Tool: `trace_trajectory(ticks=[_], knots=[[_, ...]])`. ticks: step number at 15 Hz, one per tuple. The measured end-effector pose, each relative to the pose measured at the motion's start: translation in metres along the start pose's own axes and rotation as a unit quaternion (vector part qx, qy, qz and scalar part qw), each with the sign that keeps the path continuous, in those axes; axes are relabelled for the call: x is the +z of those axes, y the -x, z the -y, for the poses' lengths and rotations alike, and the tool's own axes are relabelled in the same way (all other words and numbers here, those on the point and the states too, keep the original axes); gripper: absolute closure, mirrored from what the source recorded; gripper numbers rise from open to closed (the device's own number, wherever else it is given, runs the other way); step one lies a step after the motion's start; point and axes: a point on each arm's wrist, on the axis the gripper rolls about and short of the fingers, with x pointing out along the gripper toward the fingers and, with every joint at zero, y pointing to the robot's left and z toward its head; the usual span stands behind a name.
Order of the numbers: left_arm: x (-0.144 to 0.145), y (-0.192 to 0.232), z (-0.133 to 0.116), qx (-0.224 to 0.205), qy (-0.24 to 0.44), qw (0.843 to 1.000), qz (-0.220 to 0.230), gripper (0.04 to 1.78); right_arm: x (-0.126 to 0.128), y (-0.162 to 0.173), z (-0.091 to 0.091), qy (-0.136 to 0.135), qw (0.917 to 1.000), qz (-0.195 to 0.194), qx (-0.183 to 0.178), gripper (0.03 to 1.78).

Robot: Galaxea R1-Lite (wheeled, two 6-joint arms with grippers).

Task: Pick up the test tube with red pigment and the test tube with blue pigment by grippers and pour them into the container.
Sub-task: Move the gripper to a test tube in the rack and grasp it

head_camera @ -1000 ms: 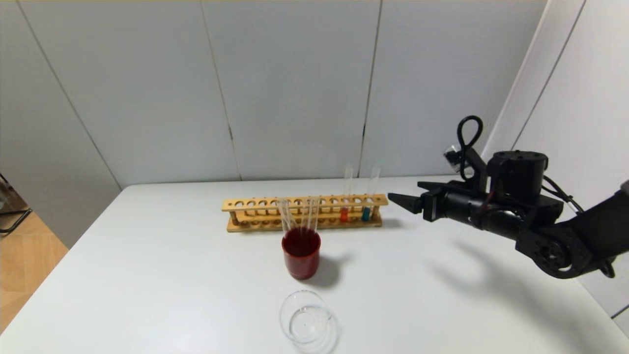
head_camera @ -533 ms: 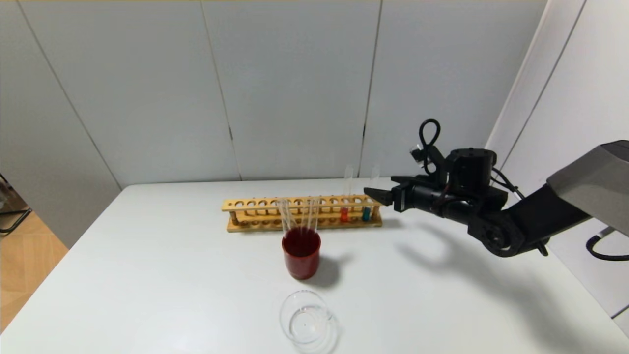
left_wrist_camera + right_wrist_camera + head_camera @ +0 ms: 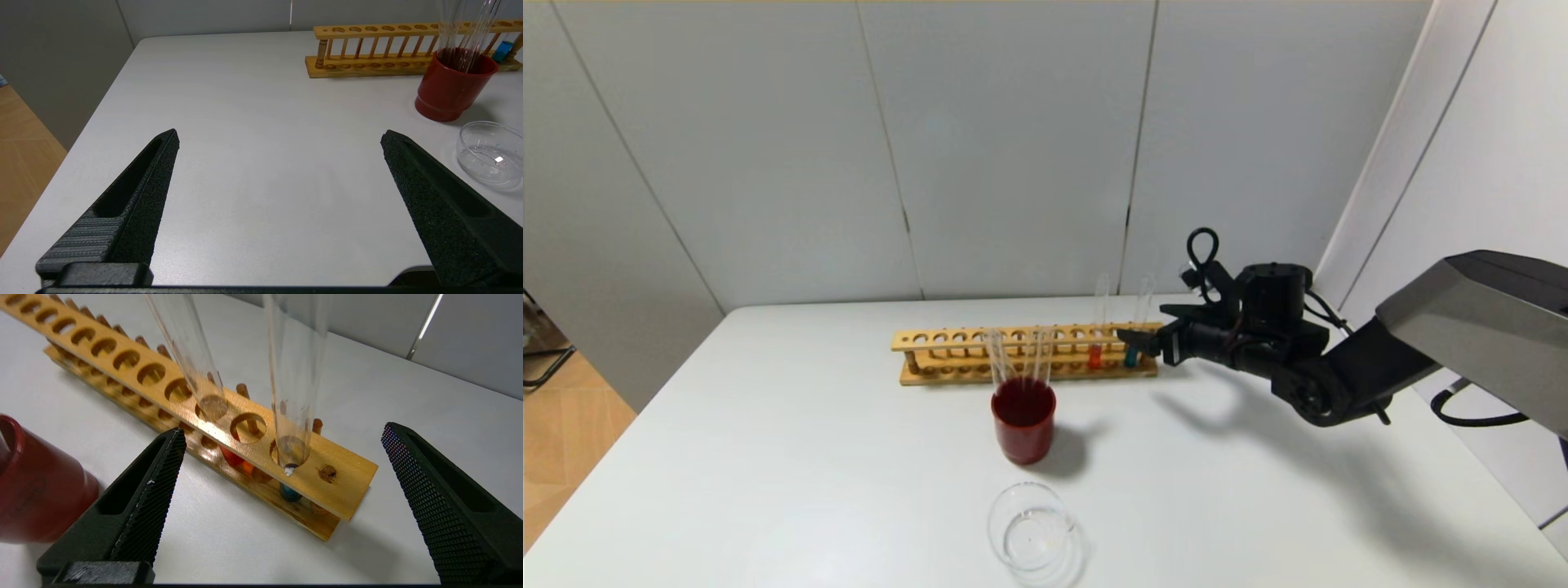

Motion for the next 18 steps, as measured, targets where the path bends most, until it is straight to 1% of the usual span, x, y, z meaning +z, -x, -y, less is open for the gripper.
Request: trace_trajectory(ticks=[1, 3, 6, 9, 12, 18], knots=[[0.0, 0.0, 0.0, 0.0, 0.0, 1.0, 0.0, 0.07, -0.002, -0.001, 0.0, 0.011, 0.9999, -0.005, 0.0, 0.07], [0.0, 0.0, 0.0, 0.0, 0.0, 1.0, 0.0, 0.07, -0.005, -0.003, -0.001, 0.017, 0.9998, -0.013, 0.002, 0.07], [0.0, 0.0, 0.0, 0.0, 0.0, 1.0, 0.0, 0.07, -0.002, -0.008, -0.002, 0.019, 0.9997, -0.014, 0.005, 0.07], [0.0, 0.0, 0.0, 0.0, 0.0, 1.0, 0.0, 0.07, 0.004, -0.013, 0.004, 0.016, 0.9997, -0.016, 0.0, 0.07], [0.0, 0.0, 0.0, 0.0, 0.0, 1.0, 0.0, 0.07, 0.01, -0.013, 0.011, 0.015, 0.9998, -0.007, -0.008, 0.07], [0.0, 0.0, 0.0, 0.0, 0.0, 1.0, 0.0, 0.07, 0.012, -0.016, 0.013, 0.019, 0.9998, -0.001, -0.009, 0.07]])
